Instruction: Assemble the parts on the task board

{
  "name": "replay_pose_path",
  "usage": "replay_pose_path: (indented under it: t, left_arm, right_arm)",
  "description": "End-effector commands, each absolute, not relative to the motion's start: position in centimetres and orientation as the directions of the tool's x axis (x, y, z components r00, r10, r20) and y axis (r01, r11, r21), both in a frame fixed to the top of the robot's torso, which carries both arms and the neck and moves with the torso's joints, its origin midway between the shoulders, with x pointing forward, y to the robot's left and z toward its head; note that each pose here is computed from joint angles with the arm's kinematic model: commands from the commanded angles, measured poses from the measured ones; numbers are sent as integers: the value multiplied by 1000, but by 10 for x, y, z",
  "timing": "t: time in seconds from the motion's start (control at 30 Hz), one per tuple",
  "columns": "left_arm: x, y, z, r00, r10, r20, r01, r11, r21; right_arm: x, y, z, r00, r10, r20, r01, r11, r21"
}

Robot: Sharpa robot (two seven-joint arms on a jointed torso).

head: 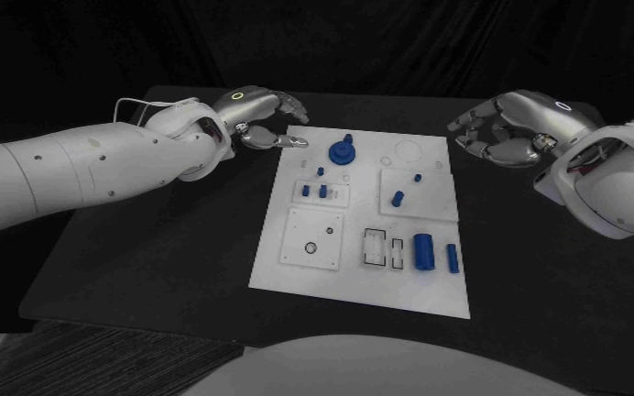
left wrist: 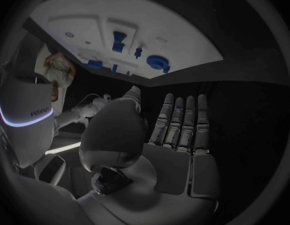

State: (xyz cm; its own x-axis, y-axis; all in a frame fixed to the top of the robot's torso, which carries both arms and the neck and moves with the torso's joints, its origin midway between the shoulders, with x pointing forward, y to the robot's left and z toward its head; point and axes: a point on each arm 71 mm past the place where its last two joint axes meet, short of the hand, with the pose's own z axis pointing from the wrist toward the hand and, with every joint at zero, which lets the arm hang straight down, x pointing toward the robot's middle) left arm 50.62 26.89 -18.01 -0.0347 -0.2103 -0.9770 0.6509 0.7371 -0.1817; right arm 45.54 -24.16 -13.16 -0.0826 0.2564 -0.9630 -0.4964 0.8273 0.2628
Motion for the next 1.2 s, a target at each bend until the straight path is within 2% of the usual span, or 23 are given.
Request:
replay_pose_path:
  t: [0.03,0.07,0.17,0.3,0.37,0.67,1.2]
  left_arm:
    - [509,273,-171,-278,-617,-736,566,513,-645]
    - [510,274,-170,-329,-682,-653,529,439,-726]
    - [509,275,-167,-413,-799,-437,445,241,-862]
    - [507,275,-162,-473,-858,-201,378,8,-926]
    - [505,274,-161,-490,-860,-143,369,-56,-928]
    - [496,266,-160,-547,-837,-34,346,-189,-919]
    - [488,261,-170,-583,-812,12,293,-225,-929]
  right_arm:
    - [460,-239,-127,-29,188,-982,-505,845,177]
    - [462,-237,-127,-22,165,-986,-510,846,153]
    - [466,-233,-128,-3,87,-996,-528,846,75]
    - [470,-226,-133,17,-41,-999,-555,831,-44]
    - [472,-223,-137,15,-86,-996,-564,822,-80]
    - [476,-218,-154,-27,-171,-985,-589,799,-122]
    - [478,-210,-180,-60,-181,-982,-629,770,-104]
